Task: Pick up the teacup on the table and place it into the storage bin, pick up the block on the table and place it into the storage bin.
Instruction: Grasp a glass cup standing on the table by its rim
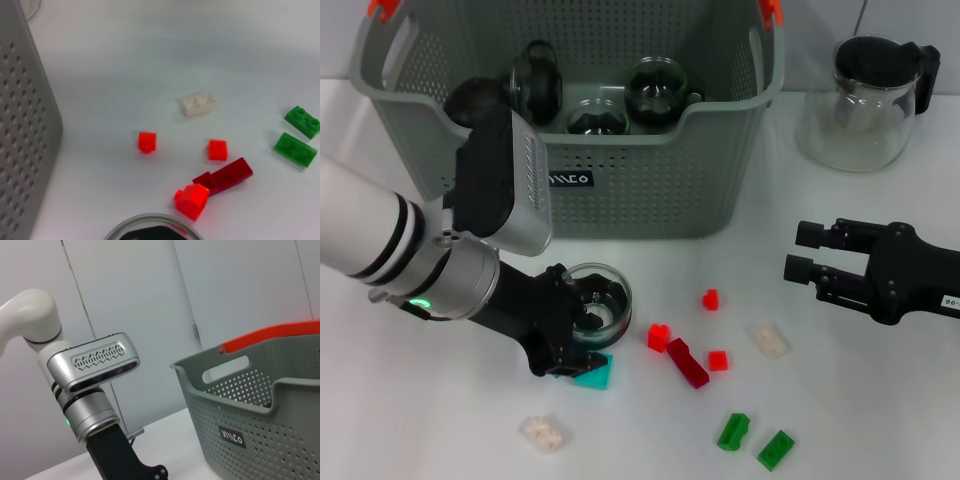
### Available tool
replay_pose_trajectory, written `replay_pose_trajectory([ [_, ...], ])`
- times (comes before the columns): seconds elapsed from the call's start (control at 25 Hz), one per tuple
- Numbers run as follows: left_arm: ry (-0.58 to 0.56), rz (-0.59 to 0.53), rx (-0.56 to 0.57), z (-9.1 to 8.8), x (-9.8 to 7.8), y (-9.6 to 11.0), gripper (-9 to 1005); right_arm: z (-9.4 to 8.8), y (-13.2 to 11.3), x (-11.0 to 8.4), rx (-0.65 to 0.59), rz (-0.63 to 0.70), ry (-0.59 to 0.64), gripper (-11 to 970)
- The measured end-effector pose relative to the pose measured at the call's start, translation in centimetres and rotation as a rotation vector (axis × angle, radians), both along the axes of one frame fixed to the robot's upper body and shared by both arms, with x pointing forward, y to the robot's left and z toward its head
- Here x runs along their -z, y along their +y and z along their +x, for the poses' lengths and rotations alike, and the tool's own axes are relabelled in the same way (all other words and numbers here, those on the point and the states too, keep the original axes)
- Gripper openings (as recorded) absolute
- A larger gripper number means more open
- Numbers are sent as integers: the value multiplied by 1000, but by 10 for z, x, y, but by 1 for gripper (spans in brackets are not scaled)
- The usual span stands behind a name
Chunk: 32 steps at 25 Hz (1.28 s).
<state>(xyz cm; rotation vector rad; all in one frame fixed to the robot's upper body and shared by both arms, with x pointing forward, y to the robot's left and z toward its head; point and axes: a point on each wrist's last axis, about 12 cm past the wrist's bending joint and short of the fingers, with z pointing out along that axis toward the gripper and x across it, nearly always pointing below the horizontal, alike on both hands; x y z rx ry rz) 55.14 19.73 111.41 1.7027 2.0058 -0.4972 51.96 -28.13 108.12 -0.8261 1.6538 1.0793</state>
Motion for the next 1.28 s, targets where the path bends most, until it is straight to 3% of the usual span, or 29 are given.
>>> replay_pose_trajectory([
  [1.0,-28,23,-21,10,9,-8,383,0,0,0,3,0,-2,551],
  [1.2,-19,45,-22,10,9,-9,180,0,0,0,2,0,-3,550],
  [1.28,-12,45,-13,9,8,-9,155,0,0,0,2,-1,-4,550],
])
